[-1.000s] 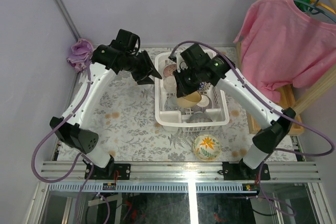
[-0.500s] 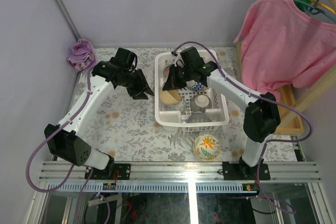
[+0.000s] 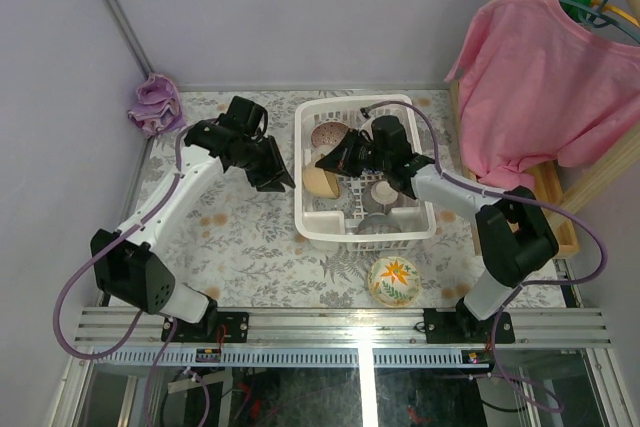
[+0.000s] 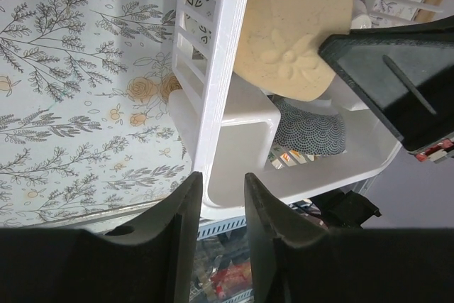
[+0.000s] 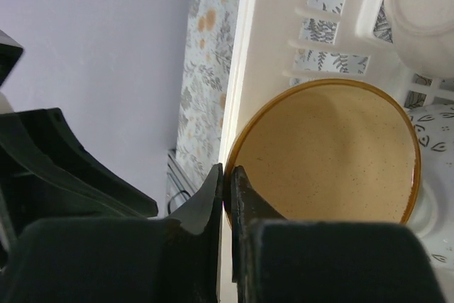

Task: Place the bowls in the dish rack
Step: Turn the bowl upside down on the dish rack.

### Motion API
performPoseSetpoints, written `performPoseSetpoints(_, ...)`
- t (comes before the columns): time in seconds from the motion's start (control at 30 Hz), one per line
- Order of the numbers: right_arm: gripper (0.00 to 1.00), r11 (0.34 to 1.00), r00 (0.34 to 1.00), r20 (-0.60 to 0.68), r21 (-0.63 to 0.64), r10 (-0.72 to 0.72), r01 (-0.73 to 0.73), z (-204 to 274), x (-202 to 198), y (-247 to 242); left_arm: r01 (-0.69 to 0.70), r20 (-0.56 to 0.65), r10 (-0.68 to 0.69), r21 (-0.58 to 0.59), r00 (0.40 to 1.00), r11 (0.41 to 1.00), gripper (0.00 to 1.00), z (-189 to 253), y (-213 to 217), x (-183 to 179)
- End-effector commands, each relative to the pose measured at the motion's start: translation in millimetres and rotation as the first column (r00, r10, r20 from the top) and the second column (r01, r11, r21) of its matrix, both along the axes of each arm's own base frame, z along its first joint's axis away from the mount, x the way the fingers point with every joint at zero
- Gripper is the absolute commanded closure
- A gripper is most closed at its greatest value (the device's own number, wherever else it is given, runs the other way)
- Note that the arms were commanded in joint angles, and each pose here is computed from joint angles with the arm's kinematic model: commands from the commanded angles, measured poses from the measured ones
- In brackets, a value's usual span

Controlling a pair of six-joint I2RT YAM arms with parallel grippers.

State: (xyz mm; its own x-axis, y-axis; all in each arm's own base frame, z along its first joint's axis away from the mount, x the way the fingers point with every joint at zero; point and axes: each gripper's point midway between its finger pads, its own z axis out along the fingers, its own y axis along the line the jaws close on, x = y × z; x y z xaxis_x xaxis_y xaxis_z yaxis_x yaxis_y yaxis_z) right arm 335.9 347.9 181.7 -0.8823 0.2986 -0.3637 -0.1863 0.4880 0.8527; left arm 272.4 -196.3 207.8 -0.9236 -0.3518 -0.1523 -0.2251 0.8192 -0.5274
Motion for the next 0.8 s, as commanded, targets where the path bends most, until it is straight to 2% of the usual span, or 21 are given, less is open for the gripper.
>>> performPoseSetpoints(0.0,1.00,0.956,0.979,0.188,0.292,-0.080,0.022,102,8,2,0.050,0.037,-0.050,0.002,0.998,0.999,0.72,-5,-4,5)
performPoseSetpoints(0.37,1.00,0.862,0.966,0.120,0.486,-0.227,0.142,107,18,-11,0.089,0.003,-0.089,0.043,0.996,0.995,0.74,-19,-7,-1)
performPoseSetpoints(0.77,1.00,0.794,0.947,-0.003,0.544,-0.322,0.272,68,22,-22,0.118,-0.005,-0.118,0.080,0.993,0.990,0.74,-23,-9,0)
